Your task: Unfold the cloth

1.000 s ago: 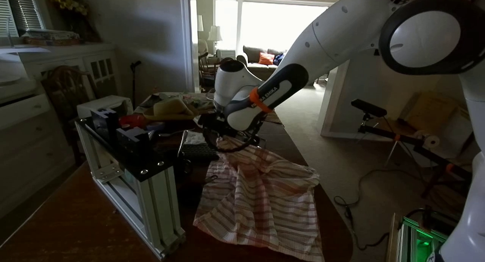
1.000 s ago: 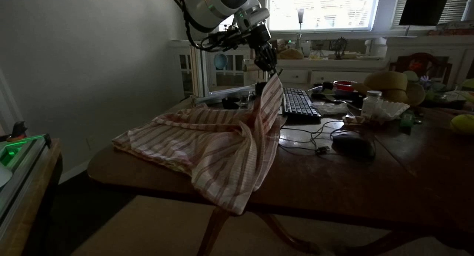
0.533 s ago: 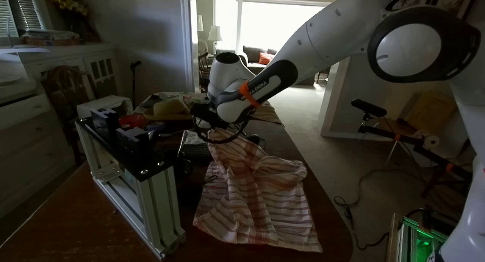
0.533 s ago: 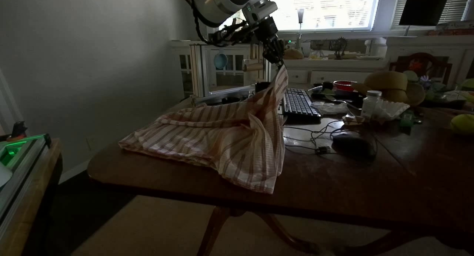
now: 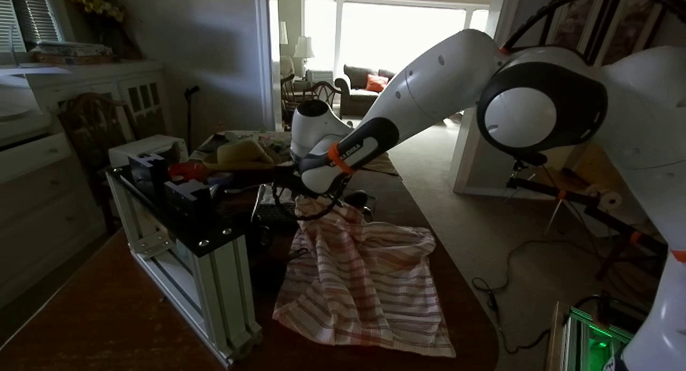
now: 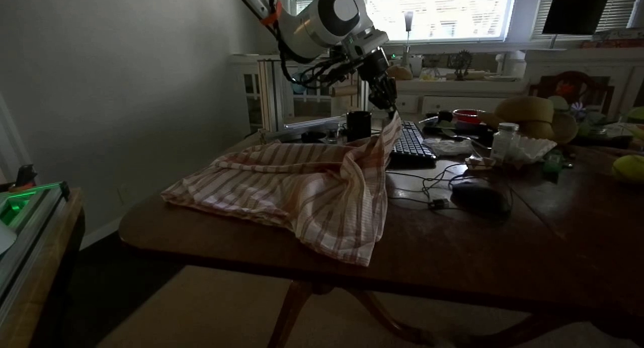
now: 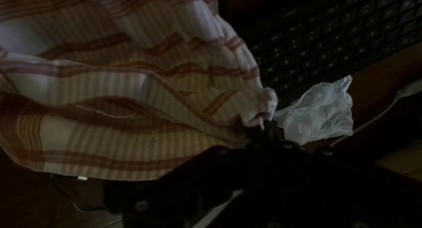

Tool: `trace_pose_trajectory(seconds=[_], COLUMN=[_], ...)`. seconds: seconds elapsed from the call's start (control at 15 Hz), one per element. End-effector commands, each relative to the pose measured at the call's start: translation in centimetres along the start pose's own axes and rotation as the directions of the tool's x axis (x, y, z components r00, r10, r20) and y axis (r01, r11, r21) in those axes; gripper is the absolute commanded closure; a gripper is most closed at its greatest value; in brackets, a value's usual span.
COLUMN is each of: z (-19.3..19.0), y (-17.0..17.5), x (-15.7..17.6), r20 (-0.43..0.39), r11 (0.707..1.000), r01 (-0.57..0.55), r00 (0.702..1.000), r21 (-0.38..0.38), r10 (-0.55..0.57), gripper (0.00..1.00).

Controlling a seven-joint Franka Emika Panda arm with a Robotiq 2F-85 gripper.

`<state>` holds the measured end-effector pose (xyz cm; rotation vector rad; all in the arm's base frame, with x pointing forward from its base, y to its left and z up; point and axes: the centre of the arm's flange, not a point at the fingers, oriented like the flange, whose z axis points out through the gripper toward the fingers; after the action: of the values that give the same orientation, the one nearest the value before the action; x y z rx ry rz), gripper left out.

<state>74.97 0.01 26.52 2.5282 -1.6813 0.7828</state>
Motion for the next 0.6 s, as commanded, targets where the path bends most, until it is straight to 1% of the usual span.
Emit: trace_pose_trajectory(seconds=[0.0, 0.07, 0.13, 0.2, 0.27, 0.33, 0.4, 0.47, 0.53], z=[2.1, 2.1, 1.7, 0.0, -1.7, -3.4, -4.9, -5.7, -6.7], y=[-1.5, -1.3, -1.0, 0.0, 1.2, 2.6, 4.5, 5.4, 6.0], x=[-1.0, -1.2, -1.3, -1.5, -1.8, -2.2, -2.9, -3.4, -3.7], r20=[0.01, 0.012, 0.017, 0.058, 0.059, 0.116, 0.139, 0.165, 0.19], r11=[1.0, 1.0, 0.999, 0.998, 0.996, 0.989, 0.981, 0.971, 0.96], r01=[0.015, 0.024, 0.032, 0.056, 0.088, 0.144, 0.194, 0.236, 0.278], r00=[1.0, 1.0, 0.999, 0.997, 0.994, 0.983, 0.971, 0.957, 0.941], r21=[-0.004, -0.004, -0.013, -0.006, 0.011, 0.015, 0.02, 0.028, 0.041], r10=[-0.015, -0.024, -0.032, -0.056, -0.089, -0.145, -0.195, -0.238, -0.281], gripper=[0.73, 0.72, 0.65, 0.58, 0.52, 0.43, 0.36, 0.27, 0.21])
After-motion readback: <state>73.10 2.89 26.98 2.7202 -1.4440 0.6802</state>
